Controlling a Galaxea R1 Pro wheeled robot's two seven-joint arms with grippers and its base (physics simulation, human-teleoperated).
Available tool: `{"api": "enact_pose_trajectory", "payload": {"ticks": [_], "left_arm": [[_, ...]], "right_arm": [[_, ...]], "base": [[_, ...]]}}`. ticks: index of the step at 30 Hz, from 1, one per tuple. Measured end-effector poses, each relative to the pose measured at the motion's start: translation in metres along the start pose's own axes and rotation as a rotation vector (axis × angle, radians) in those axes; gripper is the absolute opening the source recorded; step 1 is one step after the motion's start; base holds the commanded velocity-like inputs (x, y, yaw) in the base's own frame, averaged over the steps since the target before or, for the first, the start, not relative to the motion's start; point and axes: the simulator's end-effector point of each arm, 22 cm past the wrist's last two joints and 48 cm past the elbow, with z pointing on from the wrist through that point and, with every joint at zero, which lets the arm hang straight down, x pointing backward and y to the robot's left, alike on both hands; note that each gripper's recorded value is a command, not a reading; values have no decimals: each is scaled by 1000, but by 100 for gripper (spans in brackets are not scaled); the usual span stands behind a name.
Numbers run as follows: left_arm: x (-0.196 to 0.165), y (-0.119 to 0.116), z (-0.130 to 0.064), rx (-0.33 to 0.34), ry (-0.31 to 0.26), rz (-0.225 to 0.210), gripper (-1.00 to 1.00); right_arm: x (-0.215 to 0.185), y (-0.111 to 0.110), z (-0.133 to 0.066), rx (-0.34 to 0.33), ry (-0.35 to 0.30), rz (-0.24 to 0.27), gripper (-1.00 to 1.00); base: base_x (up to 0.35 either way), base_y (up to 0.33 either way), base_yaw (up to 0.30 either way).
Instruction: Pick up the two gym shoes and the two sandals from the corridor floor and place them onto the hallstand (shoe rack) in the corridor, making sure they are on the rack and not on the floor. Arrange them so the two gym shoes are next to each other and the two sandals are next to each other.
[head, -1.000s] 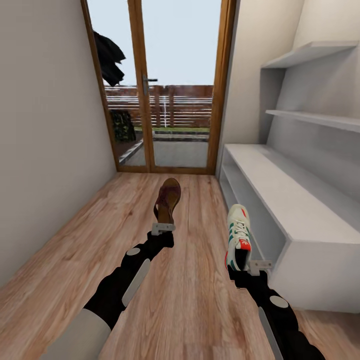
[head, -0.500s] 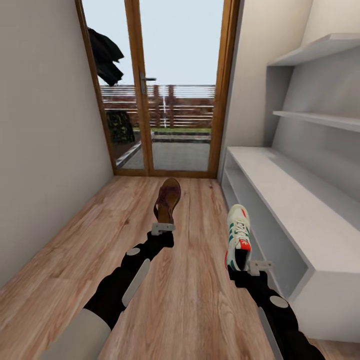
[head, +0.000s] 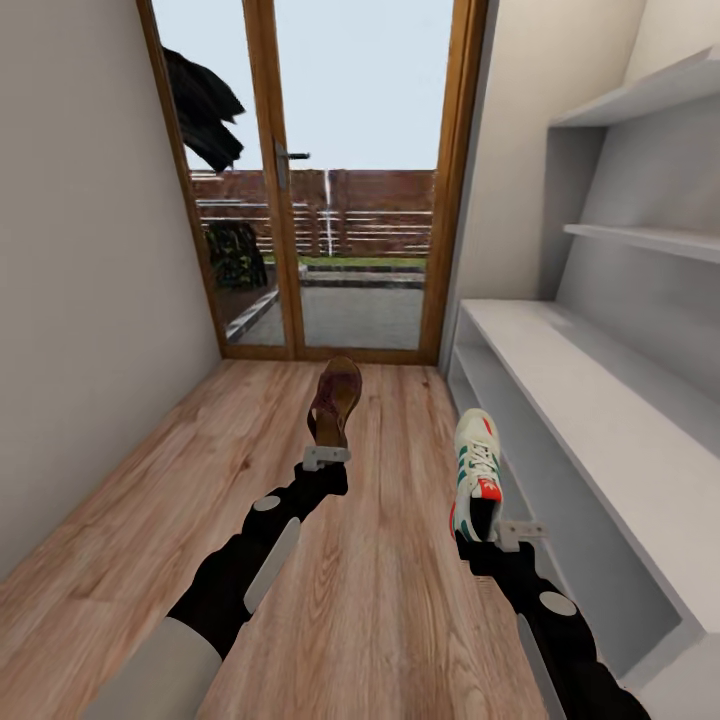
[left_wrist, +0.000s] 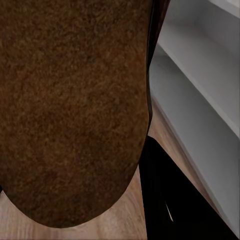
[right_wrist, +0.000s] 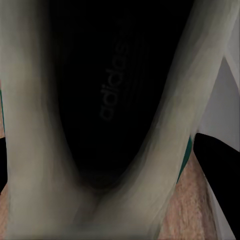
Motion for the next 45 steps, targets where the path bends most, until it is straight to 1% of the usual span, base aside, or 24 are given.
{"api": "enact_pose_trajectory", "payload": {"ticks": [12,23,30,33,35,36,37,39,41,45], "left_arm": [[0,0,0,0,0,0,-100],[-2,1,0,0,-3,1,-100],[-1,15,-2,-20,0,13,-100],[0,29,-5,-38,3,26,-100],[0,39,-7,-52,5,36,-100],[1,44,-7,-57,6,40,-100],[1,47,-8,-61,8,43,-100],[1,49,-8,-64,8,45,-100],[1,49,-9,-63,8,48,-100],[2,41,-7,-52,12,46,-100]], "right_arm": [[1,0,0,0,1,-1,-100],[1,1,0,-1,1,0,-100],[0,3,0,-8,0,3,-100],[0,6,0,-13,-1,1,-100],[0,20,0,-40,-1,-14,-100],[0,33,-1,-64,-2,-29,-100],[1,54,-3,-105,-2,-57,-100],[2,71,-5,-136,-2,-83,-100],[3,82,-7,-157,-3,-102,-100],[3,87,-7,-165,-4,-110,-100]], "base": [[310,153,0],[236,231,0],[168,279,0],[165,283,0],[164,284,0],[165,284,0],[165,284,0],[167,284,0],[174,284,0],[188,283,0]]}}
